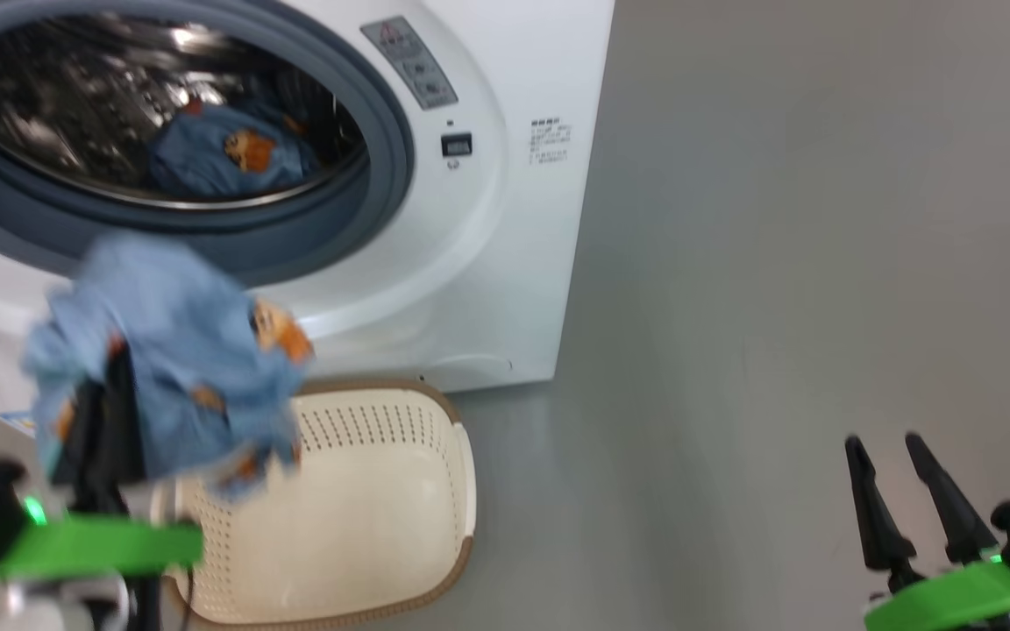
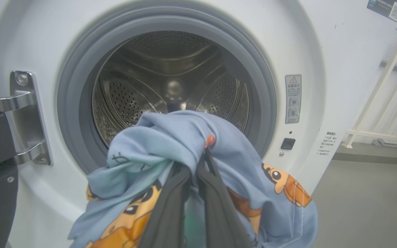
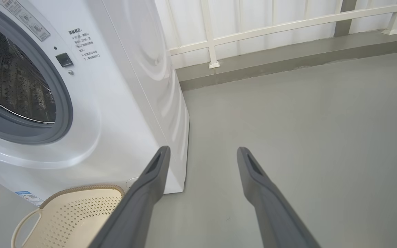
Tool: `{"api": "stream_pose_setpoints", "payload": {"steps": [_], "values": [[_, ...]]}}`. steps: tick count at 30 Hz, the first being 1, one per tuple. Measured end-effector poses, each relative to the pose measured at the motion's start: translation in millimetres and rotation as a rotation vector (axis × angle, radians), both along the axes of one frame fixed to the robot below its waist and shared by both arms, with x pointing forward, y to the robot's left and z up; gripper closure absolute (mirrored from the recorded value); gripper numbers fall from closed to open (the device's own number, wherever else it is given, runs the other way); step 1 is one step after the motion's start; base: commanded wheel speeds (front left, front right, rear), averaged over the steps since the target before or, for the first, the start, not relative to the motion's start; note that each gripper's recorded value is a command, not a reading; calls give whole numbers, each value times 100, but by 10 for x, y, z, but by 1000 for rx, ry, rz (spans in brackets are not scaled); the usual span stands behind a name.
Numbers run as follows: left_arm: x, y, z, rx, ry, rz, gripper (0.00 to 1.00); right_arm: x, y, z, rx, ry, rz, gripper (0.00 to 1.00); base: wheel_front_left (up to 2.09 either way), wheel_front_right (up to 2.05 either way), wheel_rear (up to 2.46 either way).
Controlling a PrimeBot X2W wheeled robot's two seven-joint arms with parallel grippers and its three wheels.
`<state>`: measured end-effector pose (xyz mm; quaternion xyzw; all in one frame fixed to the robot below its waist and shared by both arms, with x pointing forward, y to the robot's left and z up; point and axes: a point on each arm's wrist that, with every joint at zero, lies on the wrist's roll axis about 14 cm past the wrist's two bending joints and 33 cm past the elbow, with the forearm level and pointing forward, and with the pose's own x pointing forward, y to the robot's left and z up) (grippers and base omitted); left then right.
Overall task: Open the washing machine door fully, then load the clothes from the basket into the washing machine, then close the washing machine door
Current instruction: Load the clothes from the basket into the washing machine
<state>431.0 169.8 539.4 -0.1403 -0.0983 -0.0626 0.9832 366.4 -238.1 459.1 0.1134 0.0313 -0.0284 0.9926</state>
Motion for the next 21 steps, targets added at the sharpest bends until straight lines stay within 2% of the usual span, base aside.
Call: {"api": "stream_pose_setpoints", "payload": {"steps": [9, 14, 21], "values": [[888, -84, 149, 17, -57, -32, 100, 387, 51, -34, 18, -15, -3, 0, 0, 0, 0], [1404, -111, 33, 45, -29, -43, 100, 543, 72, -143, 29, 1, -9, 0, 0, 0, 0], [1997, -119, -312, 29, 64, -27, 100, 595, 6, -286, 33, 34, -45, 0, 0, 0, 0]]}}
